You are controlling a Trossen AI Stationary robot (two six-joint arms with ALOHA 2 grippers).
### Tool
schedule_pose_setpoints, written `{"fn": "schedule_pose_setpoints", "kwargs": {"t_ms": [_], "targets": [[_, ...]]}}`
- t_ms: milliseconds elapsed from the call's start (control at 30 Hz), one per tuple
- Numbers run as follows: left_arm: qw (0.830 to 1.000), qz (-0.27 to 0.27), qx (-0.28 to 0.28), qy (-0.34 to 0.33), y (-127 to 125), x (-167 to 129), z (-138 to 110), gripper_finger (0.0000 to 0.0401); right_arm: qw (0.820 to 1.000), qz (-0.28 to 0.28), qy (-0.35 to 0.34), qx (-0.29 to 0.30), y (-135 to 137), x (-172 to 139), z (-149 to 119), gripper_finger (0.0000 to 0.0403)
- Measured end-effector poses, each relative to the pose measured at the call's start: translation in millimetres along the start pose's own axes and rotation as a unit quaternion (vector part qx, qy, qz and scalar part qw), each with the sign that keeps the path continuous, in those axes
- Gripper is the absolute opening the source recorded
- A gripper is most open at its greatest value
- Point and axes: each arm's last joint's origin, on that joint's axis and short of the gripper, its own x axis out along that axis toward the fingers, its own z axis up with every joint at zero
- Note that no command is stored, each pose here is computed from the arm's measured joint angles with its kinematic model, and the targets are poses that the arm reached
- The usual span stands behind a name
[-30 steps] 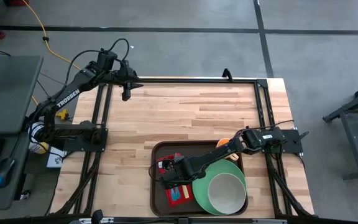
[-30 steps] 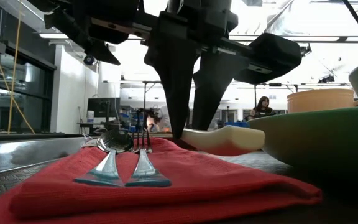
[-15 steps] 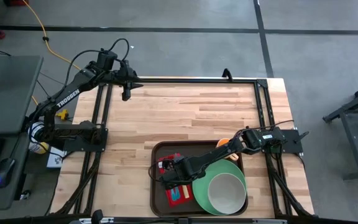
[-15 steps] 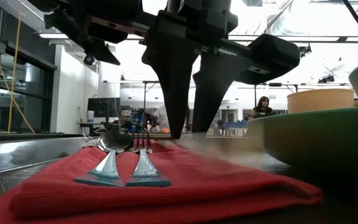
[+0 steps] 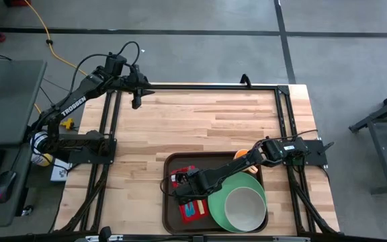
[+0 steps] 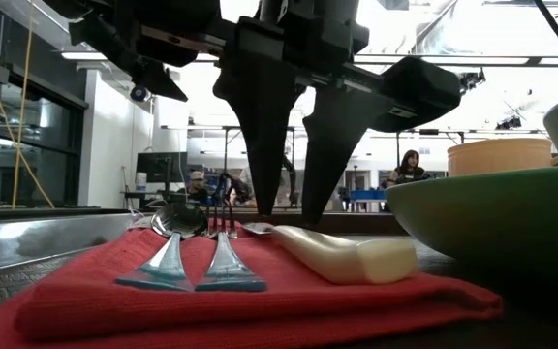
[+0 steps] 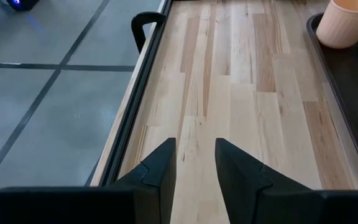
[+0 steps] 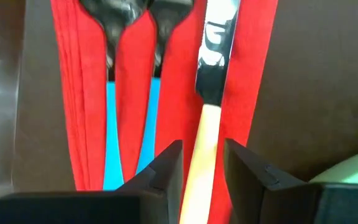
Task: Set up tray
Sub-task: Adjust the red cloth table napkin
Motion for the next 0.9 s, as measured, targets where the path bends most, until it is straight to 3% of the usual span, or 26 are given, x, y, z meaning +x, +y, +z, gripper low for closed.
{"fn": "schedule_pose_setpoints", "kwargs": {"t_ms": [233,433,567,733,900], "targets": [[1.0,0.0,0.0,0.001,-0.1,0.0,-0.2,0.014,1.0,-0.011,-0.016,0.008,-1.9,-0.7,12.8,0.0086],[1.0,-0.001,-0.002,0.002,-0.3,0.0,-0.4,0.014,0.998,-0.045,-0.036,0.006,-10.3,-10.4,23.5,0.0036],[1.0,-0.004,-0.004,0.005,-0.8,0.0,-1.0,0.014,0.998,-0.038,-0.043,-0.009,-11.3,-22.6,28.9,0.0005],[0.999,-0.02,-0.031,0.022,-4.2,-0.2,-5.0,0.014,1.0,-0.008,-0.026,-0.013,-5.6,-22.0,23.5,0.0001],[0.995,-0.077,-0.055,0.018,-9.1,1.7,-9.1,0.014,0.999,0.007,-0.052,-0.009,-3.1,-23.9,6.4,0.0001]]}}
